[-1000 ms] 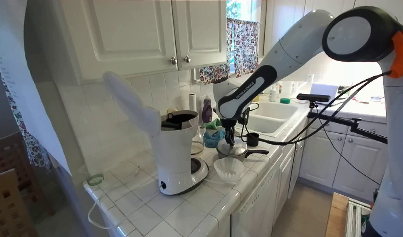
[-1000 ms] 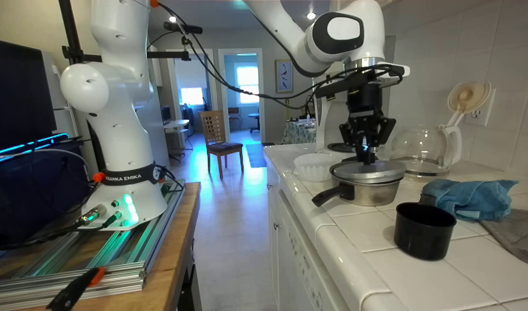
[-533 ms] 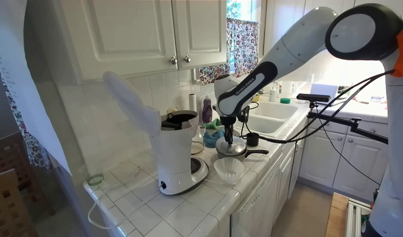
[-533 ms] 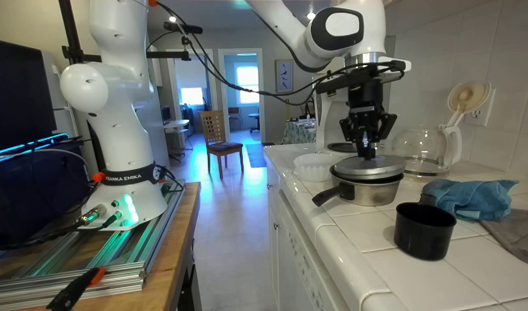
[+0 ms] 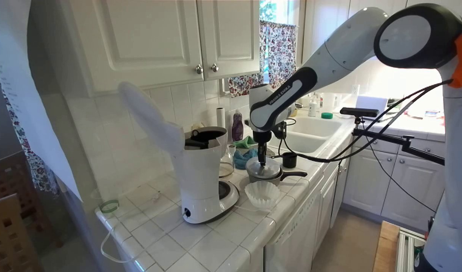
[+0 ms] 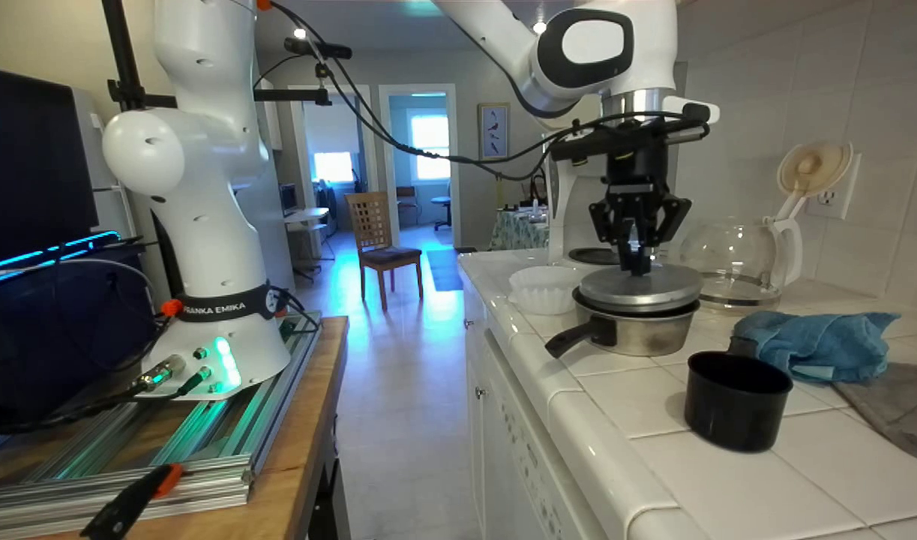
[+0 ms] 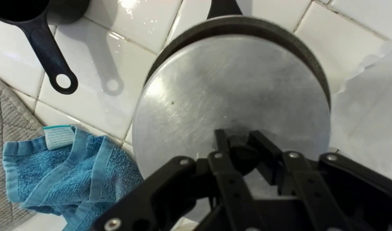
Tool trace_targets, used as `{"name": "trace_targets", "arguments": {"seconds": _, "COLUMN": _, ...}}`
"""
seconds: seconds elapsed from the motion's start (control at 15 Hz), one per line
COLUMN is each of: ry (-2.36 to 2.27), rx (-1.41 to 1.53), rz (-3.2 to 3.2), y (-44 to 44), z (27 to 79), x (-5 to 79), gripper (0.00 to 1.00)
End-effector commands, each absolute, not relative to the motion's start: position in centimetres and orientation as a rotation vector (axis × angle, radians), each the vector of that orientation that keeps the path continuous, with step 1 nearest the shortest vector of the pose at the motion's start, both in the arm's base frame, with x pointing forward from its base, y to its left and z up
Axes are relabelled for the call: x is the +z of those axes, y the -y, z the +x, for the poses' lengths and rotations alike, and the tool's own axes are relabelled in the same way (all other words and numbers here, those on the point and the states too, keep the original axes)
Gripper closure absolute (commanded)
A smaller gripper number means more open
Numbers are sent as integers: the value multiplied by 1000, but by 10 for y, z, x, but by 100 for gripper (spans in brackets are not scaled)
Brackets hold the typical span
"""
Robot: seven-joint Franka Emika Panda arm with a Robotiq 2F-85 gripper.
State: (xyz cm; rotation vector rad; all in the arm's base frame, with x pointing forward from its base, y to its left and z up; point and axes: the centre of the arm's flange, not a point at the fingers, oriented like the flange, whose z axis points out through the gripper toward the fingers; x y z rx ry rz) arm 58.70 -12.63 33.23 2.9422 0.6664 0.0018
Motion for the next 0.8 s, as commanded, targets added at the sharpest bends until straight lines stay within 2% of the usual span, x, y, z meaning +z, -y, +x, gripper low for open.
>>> {"name": "trace_targets", "arguments": {"seconds": 0.0, "ry": -709, "rx": 21, "rz": 2991, "y": 131, "z": 583, "x": 334, "gripper": 94}}
{"name": "trace_targets", "arguments": {"seconds": 0.73, "ry": -676, "rx": -83, "rz": 3042, "y": 146, "z": 581, "x": 330, "gripper": 94}}
